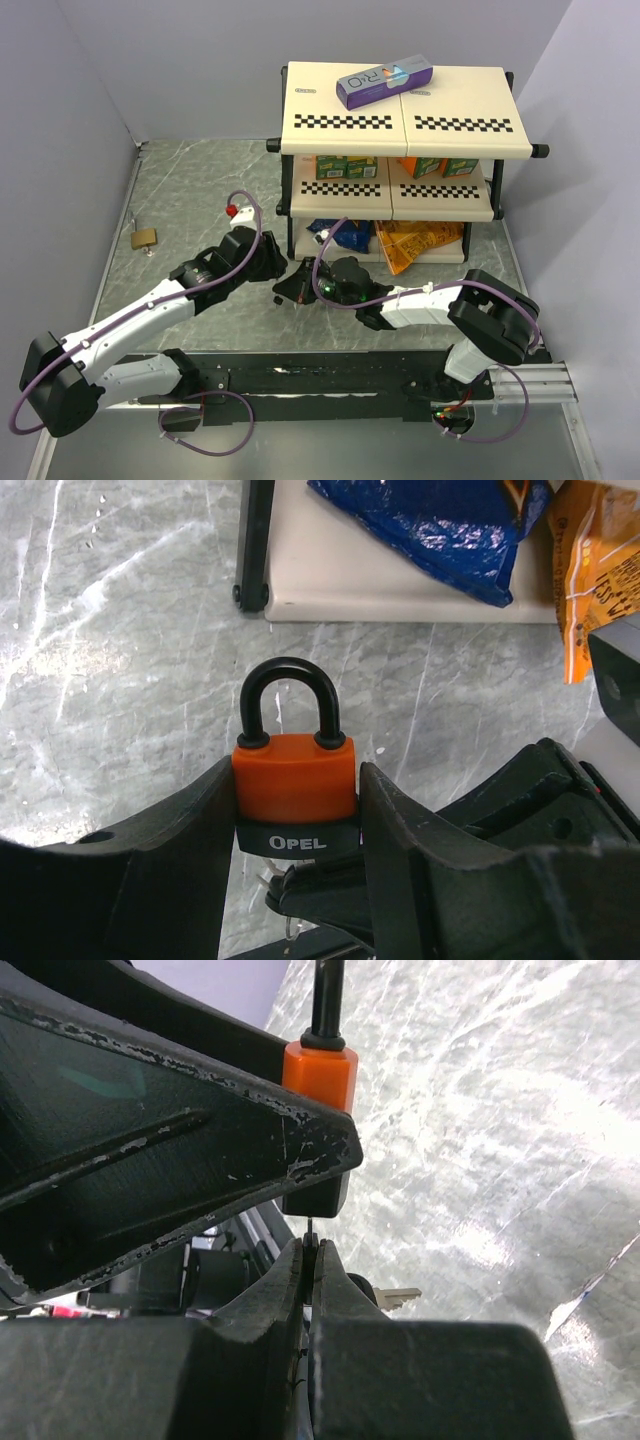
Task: Unlock with the key
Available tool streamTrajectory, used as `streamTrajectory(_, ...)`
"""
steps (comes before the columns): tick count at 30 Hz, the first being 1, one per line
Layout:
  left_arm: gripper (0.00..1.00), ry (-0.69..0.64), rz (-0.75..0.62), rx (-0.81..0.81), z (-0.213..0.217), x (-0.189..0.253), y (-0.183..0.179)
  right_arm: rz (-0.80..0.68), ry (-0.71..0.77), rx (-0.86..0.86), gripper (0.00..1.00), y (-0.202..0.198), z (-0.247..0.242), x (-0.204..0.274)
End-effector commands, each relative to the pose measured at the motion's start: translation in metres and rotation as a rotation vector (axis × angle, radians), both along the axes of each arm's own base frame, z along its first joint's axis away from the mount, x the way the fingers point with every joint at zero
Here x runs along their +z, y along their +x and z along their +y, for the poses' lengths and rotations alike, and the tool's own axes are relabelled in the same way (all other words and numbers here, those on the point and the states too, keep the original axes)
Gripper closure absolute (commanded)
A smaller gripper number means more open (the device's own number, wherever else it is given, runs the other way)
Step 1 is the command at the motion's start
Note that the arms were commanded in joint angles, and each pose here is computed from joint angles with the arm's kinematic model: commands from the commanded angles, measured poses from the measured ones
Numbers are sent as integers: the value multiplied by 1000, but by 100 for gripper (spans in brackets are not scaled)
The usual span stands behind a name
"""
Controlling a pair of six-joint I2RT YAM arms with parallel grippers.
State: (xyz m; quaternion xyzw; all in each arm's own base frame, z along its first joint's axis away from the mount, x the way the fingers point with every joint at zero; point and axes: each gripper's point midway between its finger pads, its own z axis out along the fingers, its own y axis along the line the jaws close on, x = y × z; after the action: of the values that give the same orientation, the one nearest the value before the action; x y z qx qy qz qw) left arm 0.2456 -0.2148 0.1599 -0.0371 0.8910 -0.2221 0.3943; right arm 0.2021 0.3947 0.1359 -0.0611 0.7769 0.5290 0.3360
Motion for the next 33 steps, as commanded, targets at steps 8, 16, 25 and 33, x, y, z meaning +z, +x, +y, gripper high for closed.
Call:
streamTrajectory(8,99,-121,127,-208,-30,2,-46,-251,148,-283,100,71,-14,74)
streamTrajectory(16,99,-186,139,-287,-44,4,-56,-321,147,-376,100,79,-34,80)
streamTrajectory(25,99,-272,176,-330,-57,4,-65,-465,181,-552,100,90,-70,108)
streamTrajectory(33,99,-287,214,-336,-64,-9,-70,-614,144,-629,100,87,-75,139)
